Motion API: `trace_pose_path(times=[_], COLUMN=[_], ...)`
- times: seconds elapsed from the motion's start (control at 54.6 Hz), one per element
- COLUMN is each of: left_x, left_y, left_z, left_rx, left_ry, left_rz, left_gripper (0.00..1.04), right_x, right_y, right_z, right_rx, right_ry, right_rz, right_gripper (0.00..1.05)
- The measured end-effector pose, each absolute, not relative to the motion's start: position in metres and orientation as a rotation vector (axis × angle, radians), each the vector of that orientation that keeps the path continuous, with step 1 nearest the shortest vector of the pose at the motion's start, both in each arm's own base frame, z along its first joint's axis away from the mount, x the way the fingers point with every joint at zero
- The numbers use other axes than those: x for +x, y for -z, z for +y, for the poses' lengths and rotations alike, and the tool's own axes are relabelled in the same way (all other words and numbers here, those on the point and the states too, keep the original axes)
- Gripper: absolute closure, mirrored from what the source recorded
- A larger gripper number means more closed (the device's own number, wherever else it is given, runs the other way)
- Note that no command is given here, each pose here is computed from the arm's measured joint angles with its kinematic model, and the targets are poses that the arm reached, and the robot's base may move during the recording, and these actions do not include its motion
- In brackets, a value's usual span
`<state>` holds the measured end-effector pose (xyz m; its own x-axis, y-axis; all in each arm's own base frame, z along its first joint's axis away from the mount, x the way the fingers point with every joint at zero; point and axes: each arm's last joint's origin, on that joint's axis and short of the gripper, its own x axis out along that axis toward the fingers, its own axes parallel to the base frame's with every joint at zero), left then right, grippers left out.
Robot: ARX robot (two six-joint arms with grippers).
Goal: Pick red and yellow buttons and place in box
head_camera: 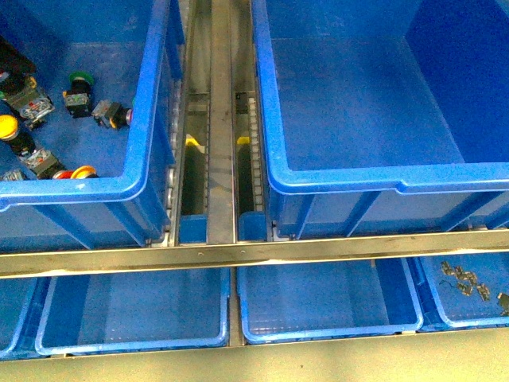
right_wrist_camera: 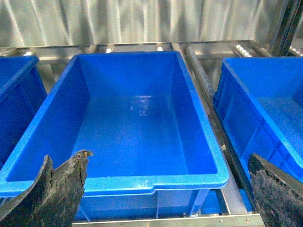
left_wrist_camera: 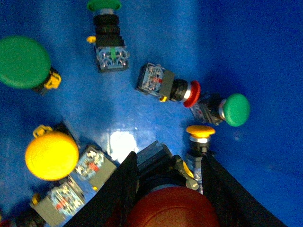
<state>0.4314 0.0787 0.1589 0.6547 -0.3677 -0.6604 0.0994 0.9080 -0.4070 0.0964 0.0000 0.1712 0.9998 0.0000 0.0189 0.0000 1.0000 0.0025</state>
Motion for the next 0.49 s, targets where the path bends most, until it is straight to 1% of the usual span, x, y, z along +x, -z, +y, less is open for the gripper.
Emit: trace_pose_path(times=[0.092,0.22,0.348,0.494], left_x=[0.417,0.395,0.375,0.369], left_y=[-0.169,-0.192,-0.215,-0.221], left_z=[0.075,0.049,0.001,-0.043], left_rx=[-0.472,-0.587,-0.633,-0.645], left_ry=[0.272,0.325,0.430,0.504], left_rz=[0.855,0.873,0.875,0.892], left_gripper=[0.72,0.72,0.72,0.72], right_x=[0.096,0.096,0.096,0.096], right_y=[-0.171,-0.171,-0.171,-0.171], right_z=[0.000,0.000,0.000,0.000], right_rx=[0.002,0.002,0.002,0.002], right_ry=[0.000,0.000,0.000,0.000], right_rz=[-0.019,-0.019,-0.019,-0.019], right_gripper=[0.06,0.06,0.06,0.06])
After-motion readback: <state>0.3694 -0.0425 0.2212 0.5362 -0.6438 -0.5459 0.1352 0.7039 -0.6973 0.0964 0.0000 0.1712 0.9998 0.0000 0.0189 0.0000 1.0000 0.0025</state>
